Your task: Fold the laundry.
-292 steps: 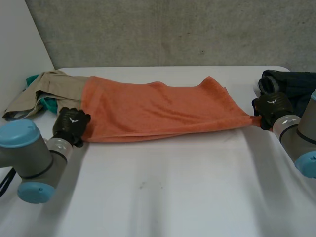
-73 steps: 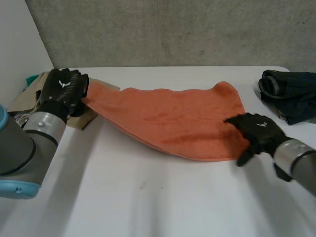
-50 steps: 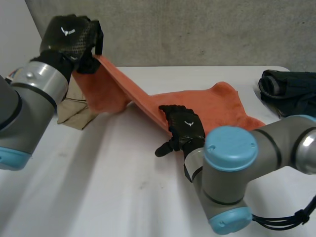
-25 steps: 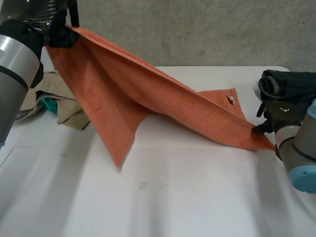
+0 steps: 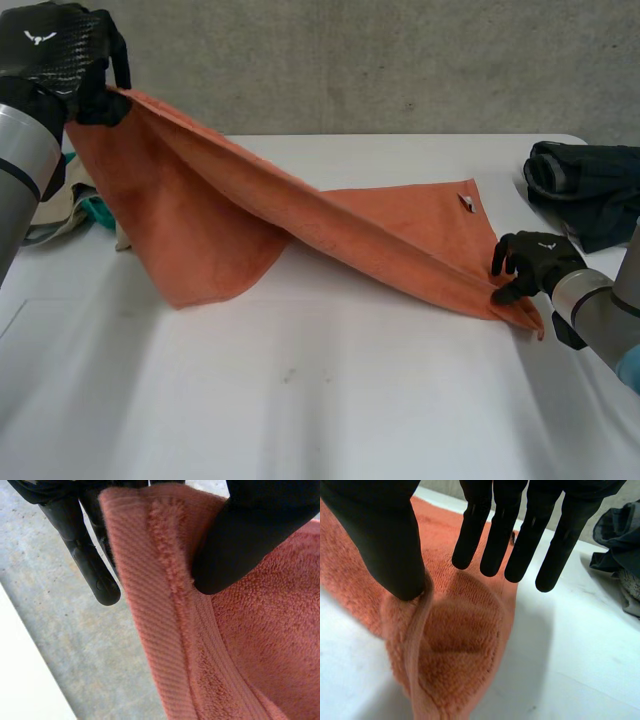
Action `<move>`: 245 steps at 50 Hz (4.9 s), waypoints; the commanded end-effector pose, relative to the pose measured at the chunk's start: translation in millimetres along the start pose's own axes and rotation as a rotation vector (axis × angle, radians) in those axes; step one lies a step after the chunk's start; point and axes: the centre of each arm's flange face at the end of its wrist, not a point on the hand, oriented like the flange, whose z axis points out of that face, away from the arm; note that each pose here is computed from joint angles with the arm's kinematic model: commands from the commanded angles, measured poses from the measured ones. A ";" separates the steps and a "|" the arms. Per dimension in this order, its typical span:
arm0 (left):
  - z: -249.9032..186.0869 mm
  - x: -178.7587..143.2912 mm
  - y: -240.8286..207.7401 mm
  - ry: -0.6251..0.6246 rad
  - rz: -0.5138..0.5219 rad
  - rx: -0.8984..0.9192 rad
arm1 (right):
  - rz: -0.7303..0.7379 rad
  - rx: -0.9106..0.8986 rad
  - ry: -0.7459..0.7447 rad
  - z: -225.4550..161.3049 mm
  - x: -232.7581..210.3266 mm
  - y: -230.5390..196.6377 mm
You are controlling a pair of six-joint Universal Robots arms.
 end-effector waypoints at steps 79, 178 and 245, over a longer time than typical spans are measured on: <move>122.0 -16.3 -40.3 -0.197 0.371 0.710 | -0.338 1.104 0.398 -31.8 20.8 -265.2; -11.5 39.8 124.8 0.110 0.325 -0.309 | -0.378 -0.027 -0.020 -25.3 21.6 -47.0; -50.8 16.9 108.1 0.062 0.183 -0.297 | -0.895 0.702 -0.744 -84.5 -312.6 29.3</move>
